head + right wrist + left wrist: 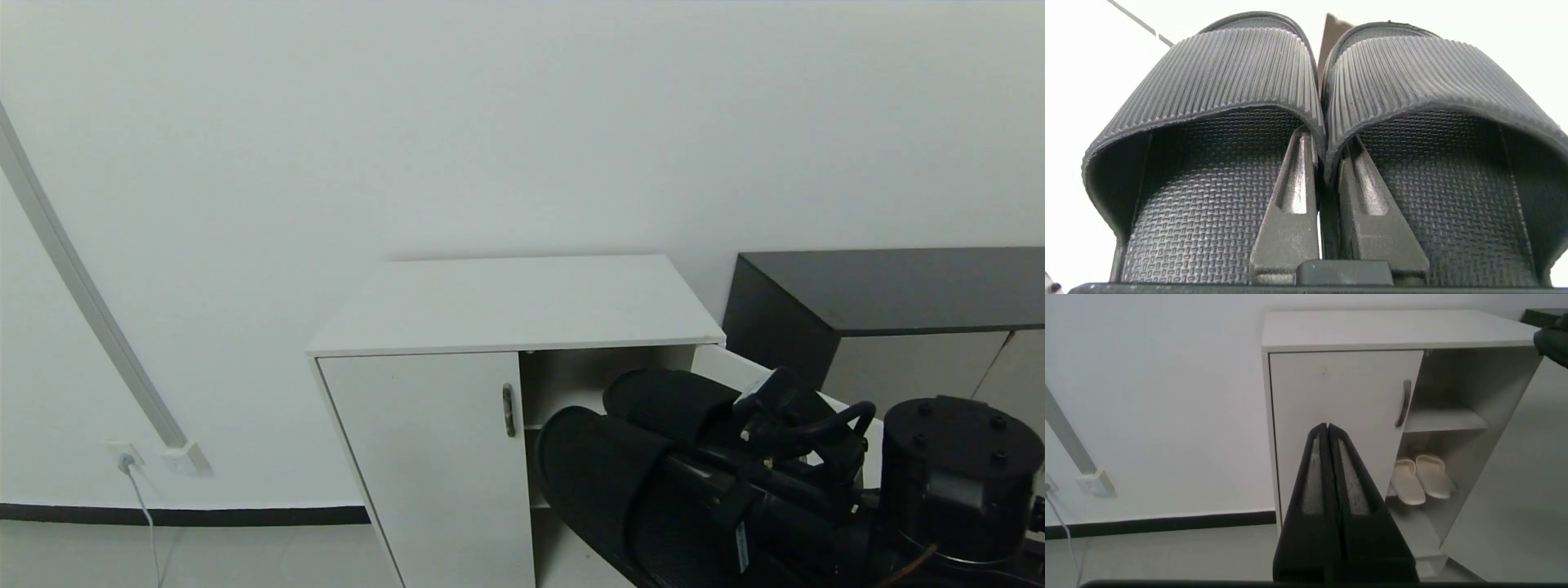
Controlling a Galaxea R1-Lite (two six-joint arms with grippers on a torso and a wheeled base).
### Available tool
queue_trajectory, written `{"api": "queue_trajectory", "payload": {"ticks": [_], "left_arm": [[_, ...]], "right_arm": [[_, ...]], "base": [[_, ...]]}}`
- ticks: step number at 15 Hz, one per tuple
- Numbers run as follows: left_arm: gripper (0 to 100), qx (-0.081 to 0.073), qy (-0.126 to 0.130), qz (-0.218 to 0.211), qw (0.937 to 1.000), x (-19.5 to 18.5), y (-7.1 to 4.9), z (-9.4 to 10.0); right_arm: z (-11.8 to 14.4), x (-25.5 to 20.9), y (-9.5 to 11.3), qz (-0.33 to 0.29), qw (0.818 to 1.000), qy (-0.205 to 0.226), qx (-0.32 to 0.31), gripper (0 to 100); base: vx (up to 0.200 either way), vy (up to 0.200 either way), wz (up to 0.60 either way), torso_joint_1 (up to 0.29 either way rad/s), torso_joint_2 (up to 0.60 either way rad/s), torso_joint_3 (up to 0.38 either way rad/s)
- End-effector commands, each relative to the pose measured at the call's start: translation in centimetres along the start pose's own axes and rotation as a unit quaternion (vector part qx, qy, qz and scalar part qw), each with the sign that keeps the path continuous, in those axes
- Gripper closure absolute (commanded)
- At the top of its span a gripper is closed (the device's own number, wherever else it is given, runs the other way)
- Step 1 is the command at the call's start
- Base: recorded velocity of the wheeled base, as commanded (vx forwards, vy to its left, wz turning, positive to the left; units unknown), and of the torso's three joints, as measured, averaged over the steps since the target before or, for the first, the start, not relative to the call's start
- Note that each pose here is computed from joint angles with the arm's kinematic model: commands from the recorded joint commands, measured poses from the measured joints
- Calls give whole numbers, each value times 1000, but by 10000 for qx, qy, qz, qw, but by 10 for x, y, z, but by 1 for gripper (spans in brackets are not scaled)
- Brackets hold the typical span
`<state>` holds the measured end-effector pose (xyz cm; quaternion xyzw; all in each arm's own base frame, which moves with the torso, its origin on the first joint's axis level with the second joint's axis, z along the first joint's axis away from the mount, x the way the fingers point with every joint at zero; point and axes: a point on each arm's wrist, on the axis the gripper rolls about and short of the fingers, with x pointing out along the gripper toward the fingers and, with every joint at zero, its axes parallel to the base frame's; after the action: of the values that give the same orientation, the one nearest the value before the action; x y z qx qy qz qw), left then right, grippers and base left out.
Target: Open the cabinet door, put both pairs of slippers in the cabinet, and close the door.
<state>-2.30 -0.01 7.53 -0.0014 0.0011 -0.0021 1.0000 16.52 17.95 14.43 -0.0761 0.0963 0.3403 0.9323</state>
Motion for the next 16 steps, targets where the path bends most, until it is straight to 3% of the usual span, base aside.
{"api": "queue_trajectory", "payload": {"ticks": [1,16], "left_arm": [[100,-2,5,-2,10000,0,0,0],[100,-2,5,-2,10000,0,0,0]], "right_arm": [[-1,1,0,1,10000,24,-8,100],[-5,4,1,5,9999,123,-30,100]], "base": [[0,0,0,-222,554,330],[0,0,0,-171,500,323]]}}
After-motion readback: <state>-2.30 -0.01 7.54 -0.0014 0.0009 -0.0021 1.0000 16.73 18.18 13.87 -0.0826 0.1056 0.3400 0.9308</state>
